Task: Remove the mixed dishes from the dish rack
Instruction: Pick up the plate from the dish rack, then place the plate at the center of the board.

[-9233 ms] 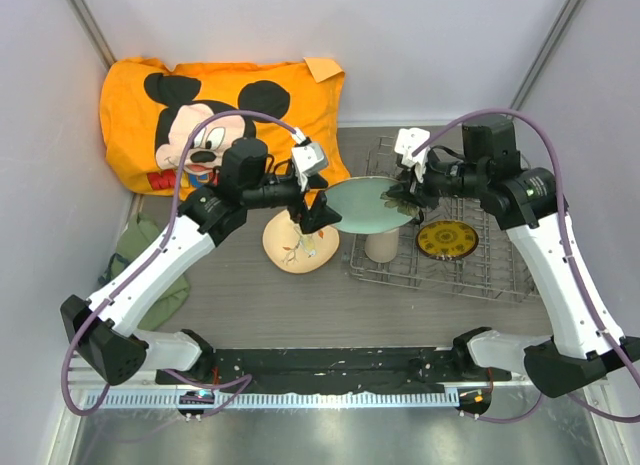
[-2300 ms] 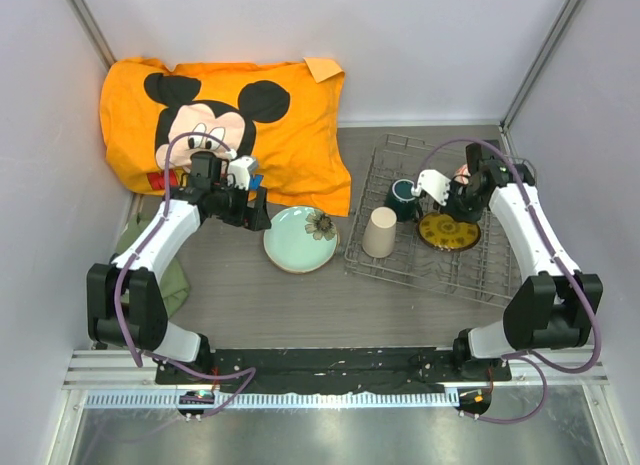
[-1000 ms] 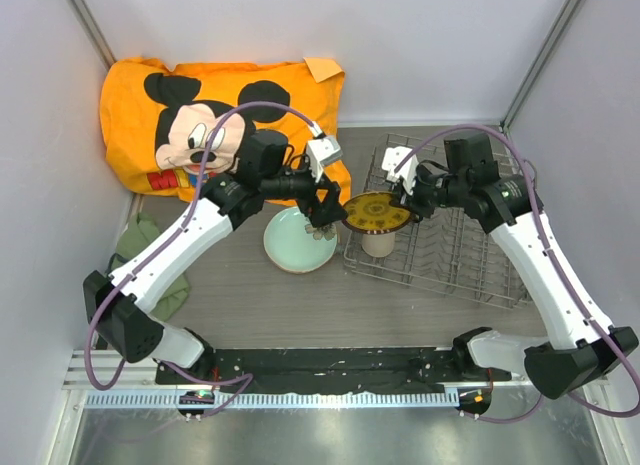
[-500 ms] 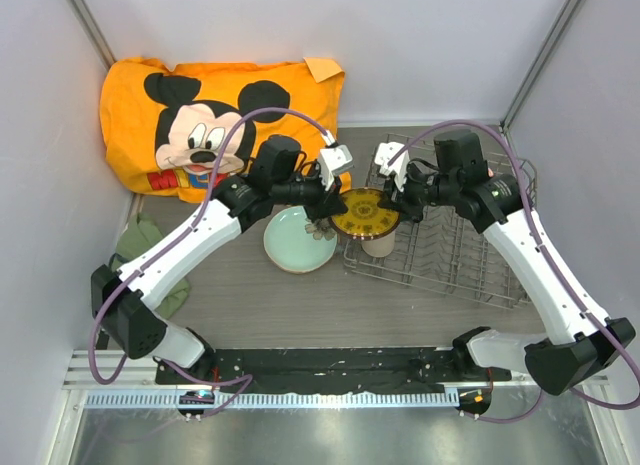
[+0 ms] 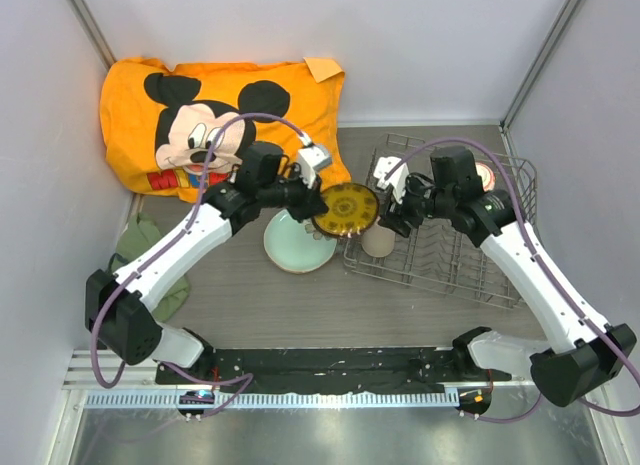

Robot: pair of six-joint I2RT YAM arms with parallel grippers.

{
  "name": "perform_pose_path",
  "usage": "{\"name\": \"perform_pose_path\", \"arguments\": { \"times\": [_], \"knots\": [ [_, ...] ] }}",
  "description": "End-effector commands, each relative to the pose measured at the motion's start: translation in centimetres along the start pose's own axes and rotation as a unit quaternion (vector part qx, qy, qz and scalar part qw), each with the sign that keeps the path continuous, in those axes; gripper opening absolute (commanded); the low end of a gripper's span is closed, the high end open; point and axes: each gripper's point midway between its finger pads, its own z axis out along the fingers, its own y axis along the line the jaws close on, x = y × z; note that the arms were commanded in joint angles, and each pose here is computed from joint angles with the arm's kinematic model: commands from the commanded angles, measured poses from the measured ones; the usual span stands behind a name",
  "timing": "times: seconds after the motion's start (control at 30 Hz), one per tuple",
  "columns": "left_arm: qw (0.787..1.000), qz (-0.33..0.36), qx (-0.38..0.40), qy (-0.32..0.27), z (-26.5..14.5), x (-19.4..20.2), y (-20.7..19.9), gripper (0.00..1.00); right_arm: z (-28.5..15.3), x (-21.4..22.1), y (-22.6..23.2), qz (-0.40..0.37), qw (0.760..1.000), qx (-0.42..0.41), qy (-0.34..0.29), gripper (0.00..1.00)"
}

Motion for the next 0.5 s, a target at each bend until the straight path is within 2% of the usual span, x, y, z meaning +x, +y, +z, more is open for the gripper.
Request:
{"name": "perform_pose_path", "arguments": {
  "times": [0.0,0.1,0.47],
  "knots": [
    [0.992,-0.074,-0.043,-0.088,-3.6,-3.0,4.2,0.0,-1.7,-1.4,-1.1,-0.028,0.998,0.053,-0.028,0.67],
    [0.984,-0.14,-0.065,-0.094,-5.0,-1.3,7.8,0.0,-1.9,-0.9,-0.9,-0.027,0.998,0.058,-0.022,0.68],
    [0.954,-0.292,-0.069,-0.013,-3.6,8.3,11.7,0.0,-2.5,-0.4,-1.1,-0.027,0.996,0.079,-0.017,0.7]
  ]
}}
